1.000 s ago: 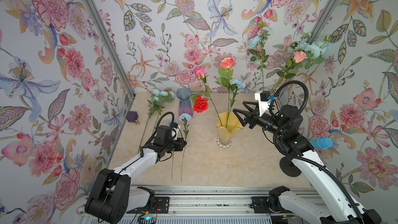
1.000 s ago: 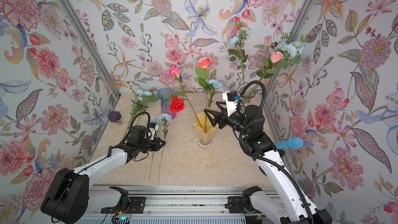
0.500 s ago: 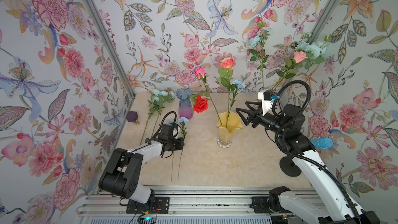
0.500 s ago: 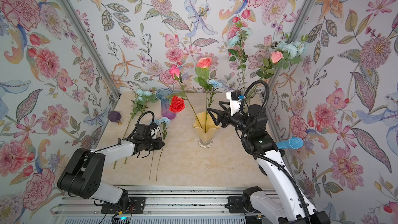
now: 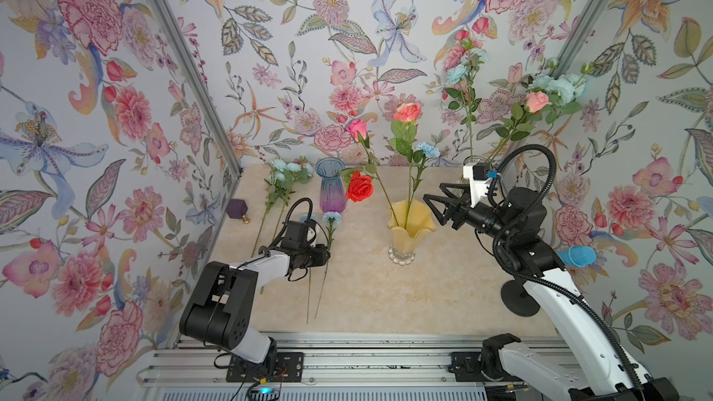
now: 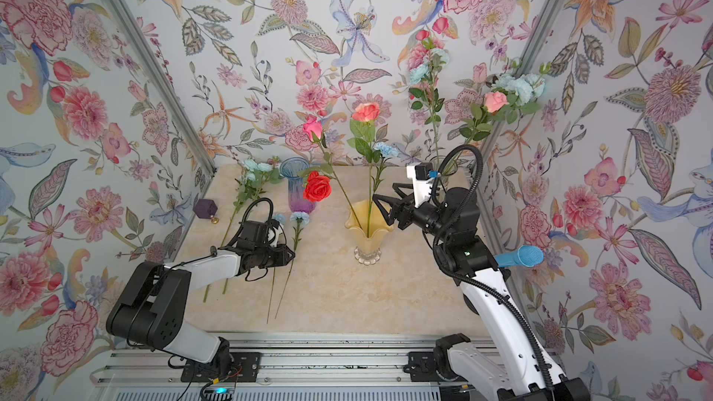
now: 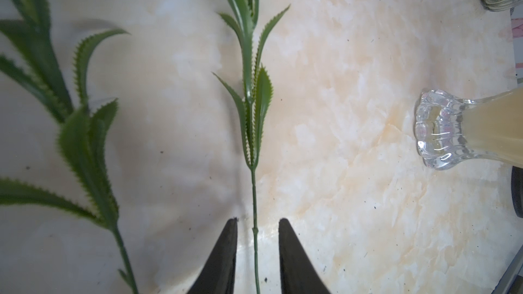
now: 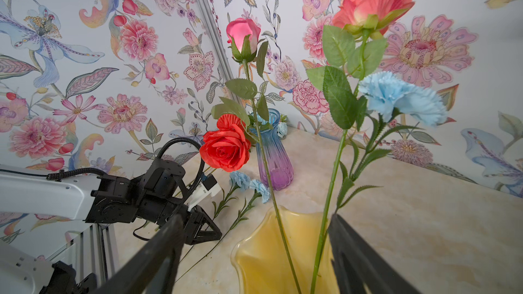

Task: Pick out blue flowers from the vase
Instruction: Place the flower at the center of the board.

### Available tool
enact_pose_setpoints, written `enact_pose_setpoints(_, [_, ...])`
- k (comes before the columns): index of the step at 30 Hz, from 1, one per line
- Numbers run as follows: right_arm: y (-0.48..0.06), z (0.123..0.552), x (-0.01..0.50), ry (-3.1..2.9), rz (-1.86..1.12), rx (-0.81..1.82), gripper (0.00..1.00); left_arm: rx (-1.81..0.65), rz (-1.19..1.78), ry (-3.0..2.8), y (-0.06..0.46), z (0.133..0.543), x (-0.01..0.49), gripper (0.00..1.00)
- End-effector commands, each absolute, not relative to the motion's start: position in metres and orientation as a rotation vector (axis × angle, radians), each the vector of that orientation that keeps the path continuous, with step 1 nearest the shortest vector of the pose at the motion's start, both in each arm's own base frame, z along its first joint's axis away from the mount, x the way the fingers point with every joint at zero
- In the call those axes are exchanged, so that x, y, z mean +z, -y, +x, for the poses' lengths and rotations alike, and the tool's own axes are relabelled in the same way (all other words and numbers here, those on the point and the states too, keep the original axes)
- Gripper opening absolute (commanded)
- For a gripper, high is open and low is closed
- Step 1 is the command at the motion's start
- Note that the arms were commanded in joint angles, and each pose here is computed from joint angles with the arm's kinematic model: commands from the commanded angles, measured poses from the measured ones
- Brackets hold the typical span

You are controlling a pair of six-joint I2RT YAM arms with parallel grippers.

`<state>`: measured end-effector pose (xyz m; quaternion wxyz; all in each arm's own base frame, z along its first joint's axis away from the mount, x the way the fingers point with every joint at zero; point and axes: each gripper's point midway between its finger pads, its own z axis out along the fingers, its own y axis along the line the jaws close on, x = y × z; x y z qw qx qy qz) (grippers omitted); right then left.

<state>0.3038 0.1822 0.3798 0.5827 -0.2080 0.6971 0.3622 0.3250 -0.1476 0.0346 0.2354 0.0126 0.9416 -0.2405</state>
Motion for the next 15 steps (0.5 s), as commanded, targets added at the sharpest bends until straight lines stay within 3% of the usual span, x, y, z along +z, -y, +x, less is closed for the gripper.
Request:
enact_pose_setpoints(1, [-0.180,0.306,0.380,-1.617,-0.476,0.858,0.81,-0.635,0.026,-2.551,0.144,0.335,0.043,0.29])
enact_pose_setpoints(7, [-0.162,0.310,0.378,-1.614,-0.423,0.809,0.80,-0.669,0.007,-2.391,0.147,0.348,0.086,0.29])
enact_pose_setpoints(10, [-0.152,0.315,0.374,-1.616,-0.374,0.796,0.80,-0.632,-0.001,-2.332,0.142,0.356,0.106,0.37])
enact_pose_setpoints(15, [-0.146,0.322,0.370,-1.624,-0.338,0.822,0.78,-0.561,0.056,-2.445,0.140,0.356,0.086,0.44])
